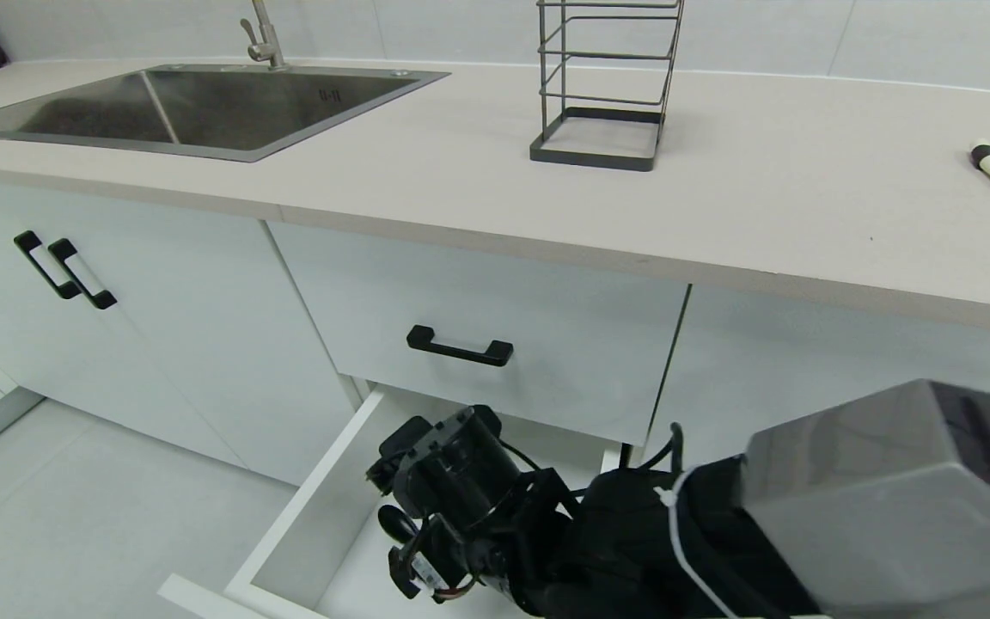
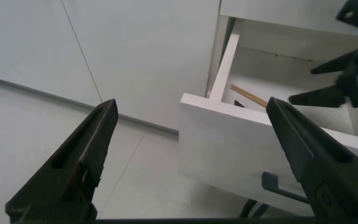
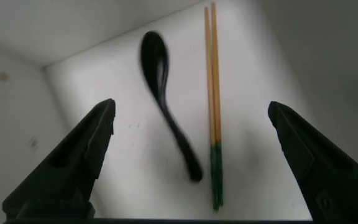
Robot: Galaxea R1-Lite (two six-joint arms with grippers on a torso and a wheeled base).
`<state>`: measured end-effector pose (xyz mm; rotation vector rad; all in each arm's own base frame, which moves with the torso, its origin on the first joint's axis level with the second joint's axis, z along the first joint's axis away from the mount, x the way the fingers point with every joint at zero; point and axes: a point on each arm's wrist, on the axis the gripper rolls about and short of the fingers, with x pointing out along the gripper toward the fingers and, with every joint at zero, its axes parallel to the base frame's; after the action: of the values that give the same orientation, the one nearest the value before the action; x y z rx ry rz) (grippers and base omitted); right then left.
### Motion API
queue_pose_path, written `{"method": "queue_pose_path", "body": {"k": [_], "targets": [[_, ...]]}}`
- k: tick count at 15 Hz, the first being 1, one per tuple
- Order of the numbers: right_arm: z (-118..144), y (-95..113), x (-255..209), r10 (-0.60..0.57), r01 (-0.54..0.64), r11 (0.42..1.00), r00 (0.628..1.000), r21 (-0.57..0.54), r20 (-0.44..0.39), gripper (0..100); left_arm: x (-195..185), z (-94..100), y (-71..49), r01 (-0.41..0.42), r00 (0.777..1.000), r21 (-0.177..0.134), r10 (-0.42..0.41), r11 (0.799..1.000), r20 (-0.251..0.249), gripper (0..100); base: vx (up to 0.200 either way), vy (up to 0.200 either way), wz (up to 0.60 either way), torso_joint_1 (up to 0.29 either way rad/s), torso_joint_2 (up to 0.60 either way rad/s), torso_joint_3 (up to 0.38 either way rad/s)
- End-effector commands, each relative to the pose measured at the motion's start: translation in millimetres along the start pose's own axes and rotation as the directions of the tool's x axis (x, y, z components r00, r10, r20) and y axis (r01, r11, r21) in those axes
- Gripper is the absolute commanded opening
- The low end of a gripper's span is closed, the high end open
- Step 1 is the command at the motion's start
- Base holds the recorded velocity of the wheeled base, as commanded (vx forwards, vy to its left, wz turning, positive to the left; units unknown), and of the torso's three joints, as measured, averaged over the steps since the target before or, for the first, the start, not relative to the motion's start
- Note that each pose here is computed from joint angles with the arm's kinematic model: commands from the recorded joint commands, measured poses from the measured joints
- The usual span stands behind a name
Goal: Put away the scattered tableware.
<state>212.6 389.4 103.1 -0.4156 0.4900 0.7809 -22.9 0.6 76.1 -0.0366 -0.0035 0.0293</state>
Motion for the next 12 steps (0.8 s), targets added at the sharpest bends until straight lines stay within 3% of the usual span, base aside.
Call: {"method": "queue_pose_path", "body": {"k": [1,4,5,8,12], "targets": [[7.8,-0.9,-66.9,0.057,-0.055,0.998,0.994,-0.029,0.096,100,0.0,0.0,0.0,-0.001,1.0,0.0,0.001,1.0,0.0,100,0.0,0.0,0.0,0.0,0.0,0.0],[-20.3,-25.0,-111.4,0.19,-0.136,0.96,0.959,-0.246,0.211,100,0.0,0.0,0.0,-0.001,1.0,0.0,0.001,1.0,0.0,100,0.0,0.0,0.0,0.0,0.0,0.0],[-25.2,-30.6,-125.4,0.222,-0.154,0.951,0.943,-0.269,0.246,100,0.0,0.0,0.0,0.0,1.0,0.0,0.0,1.0,0.0,100,0.0,0.0,0.0,0.0,0.0,0.0],[-54.7,-45.1,-178.0,0.274,-0.187,0.942,0.909,-0.28,0.315,100,0.0,0.0,0.0,-0.001,1.0,0.0,0.001,1.0,0.0,100,0.0,0.0,0.0,0.0,0.0,0.0],[-116.8,-83.1,-232.2,0.261,-0.185,0.95,0.913,-0.253,0.314,100,0.0,0.0,0.0,-0.001,1.0,0.0,0.001,1.0,0.0,100,0.0,0.0,0.0,0.0,0.0,0.0]]}}
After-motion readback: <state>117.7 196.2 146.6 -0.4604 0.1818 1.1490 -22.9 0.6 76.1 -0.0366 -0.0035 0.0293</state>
